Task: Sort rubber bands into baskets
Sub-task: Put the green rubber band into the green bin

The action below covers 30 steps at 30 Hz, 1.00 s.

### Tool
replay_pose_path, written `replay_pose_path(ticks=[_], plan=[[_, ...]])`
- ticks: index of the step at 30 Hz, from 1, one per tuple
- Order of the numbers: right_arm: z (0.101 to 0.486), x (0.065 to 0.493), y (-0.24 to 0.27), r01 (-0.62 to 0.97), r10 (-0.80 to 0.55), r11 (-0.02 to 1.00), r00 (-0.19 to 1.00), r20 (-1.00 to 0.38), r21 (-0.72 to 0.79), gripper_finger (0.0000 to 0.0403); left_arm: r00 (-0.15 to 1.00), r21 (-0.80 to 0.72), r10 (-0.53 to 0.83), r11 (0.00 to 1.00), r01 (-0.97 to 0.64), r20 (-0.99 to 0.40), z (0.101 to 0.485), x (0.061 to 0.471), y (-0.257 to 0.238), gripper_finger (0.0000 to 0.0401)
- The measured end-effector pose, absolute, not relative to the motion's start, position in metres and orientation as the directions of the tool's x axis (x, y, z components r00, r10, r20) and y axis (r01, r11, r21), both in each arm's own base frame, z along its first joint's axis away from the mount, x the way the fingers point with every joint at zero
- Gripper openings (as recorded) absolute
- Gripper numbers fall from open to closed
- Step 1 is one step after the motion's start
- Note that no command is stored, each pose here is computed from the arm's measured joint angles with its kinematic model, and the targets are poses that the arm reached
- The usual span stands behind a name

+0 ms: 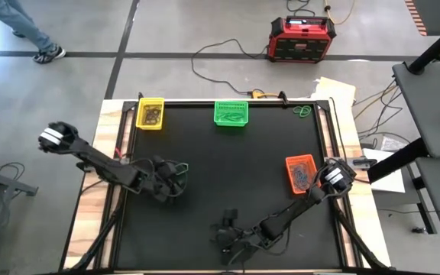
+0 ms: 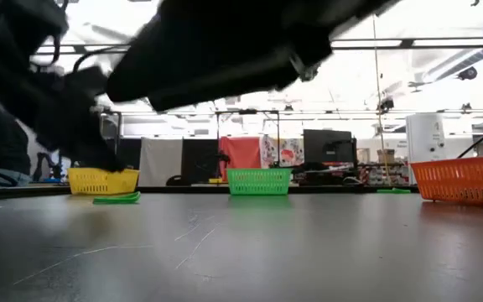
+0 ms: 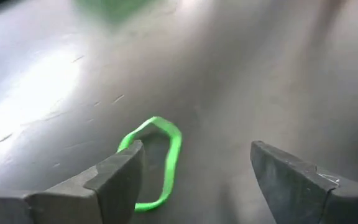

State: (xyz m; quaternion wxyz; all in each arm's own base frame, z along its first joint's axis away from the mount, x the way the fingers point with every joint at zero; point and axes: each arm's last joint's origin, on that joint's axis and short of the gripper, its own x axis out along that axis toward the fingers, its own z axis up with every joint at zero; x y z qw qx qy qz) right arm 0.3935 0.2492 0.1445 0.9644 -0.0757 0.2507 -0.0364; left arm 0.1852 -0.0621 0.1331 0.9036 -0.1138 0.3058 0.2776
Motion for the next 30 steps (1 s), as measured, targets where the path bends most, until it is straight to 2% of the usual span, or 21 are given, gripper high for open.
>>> replay_pose_path(ticks=[8,11,15,19,25,30], plan=[[0.147,0.395,0.251,0.017,-0.104,0.982,0.876,-0.472,-0.186,0.0224,0.633,0.017,0.562,0.755,-0.656,-0.532,0.103,0.172,-0.053,0.0301],[0.143,0.395,0.251,0.018,-0.106,0.983,0.872,-0.478,-0.185,0.0224,0.62,-0.032,0.588,0.712,-0.702,-0.519,0.092,0.169,-0.045,0.0301],[0.137,0.396,0.251,0.015,-0.108,0.981,0.867,-0.486,-0.191,0.0224,0.628,-0.066,0.601,0.694,-0.716,-0.494,0.084,0.173,-0.039,0.0291],[0.135,0.397,0.251,0.009,-0.105,0.981,0.865,-0.49,-0.193,0.0224,0.644,-0.04,0.606,0.713,-0.7,-0.467,0.08,0.181,-0.036,0.0284],[0.135,0.398,0.25,-0.006,-0.091,0.981,0.865,-0.494,-0.192,0.0224,0.588,-0.038,0.651,0.654,-0.755,-0.48,0.066,0.183,-0.028,0.0278],[0.135,0.398,0.25,-0.018,-0.089,0.977,0.868,-0.489,-0.21,0.0224,0.581,-0.052,0.672,0.633,-0.773,-0.459,0.058,0.185,-0.028,0.0235]])
